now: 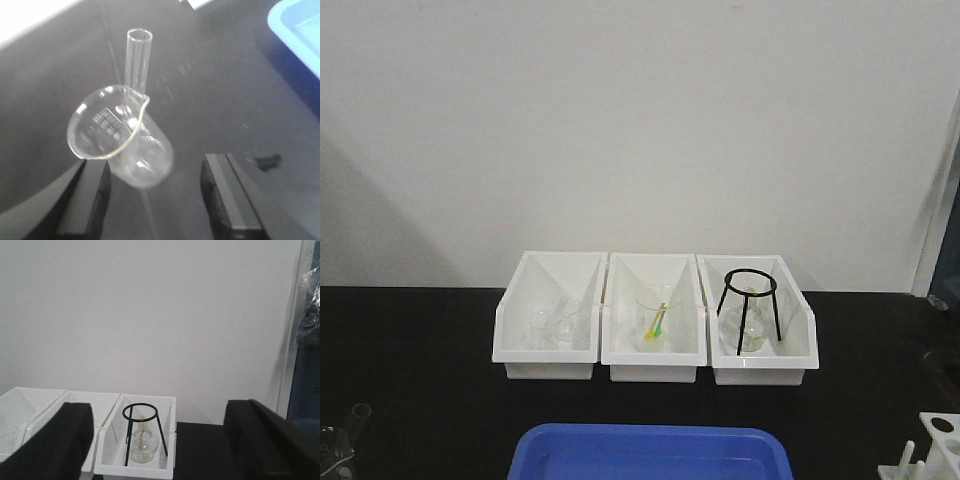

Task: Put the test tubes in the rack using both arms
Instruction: 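Grasp the glass tube with the left gripper and lift it out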

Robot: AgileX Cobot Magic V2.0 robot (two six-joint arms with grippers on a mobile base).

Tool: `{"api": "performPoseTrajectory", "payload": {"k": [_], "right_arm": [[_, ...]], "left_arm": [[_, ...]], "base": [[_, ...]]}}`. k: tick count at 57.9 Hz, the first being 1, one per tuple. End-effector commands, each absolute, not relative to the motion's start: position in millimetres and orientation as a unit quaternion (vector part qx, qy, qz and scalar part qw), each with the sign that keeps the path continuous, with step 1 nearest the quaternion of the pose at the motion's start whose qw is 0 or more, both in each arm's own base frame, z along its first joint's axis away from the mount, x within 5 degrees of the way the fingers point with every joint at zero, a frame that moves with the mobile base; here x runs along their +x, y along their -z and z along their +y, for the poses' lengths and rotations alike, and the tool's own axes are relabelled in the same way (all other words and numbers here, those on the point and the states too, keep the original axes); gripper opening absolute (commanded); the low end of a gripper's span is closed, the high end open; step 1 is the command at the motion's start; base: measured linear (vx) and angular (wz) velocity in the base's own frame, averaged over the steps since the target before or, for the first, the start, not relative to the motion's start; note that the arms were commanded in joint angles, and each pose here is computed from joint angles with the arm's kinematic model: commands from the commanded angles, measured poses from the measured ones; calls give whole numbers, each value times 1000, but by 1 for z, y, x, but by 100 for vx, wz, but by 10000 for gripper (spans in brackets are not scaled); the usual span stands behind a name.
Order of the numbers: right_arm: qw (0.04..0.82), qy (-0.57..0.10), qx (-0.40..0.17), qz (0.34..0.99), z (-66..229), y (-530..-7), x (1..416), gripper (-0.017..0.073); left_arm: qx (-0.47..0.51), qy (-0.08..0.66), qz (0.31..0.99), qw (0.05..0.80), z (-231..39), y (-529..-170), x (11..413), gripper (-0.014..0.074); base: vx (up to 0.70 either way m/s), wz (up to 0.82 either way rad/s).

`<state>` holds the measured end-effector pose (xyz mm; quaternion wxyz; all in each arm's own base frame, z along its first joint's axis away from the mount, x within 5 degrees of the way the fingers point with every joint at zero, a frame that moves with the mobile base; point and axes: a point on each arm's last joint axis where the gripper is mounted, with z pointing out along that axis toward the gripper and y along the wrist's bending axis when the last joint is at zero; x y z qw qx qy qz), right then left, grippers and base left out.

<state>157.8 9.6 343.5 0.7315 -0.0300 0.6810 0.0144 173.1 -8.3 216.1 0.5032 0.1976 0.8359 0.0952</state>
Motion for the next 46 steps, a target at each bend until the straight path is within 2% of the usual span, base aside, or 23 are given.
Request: {"api": "performPoseTrajectory", "payload": {"k": [1,31,46], "right_arm": [[767,-13,-34,641,10,-361,157,575],[767,-13,-34,641,10,-361,157,575],[767,-12,-34,640,10,-361,157,575]], "left_arm": [[191,-116,783,580,-9,-236,183,498],[189,-116,790,571,-13,-227,250,498],[189,-119,792,568,-14,-212,281,498]], "base": [[0,0],[0,0],[0,0]]}}
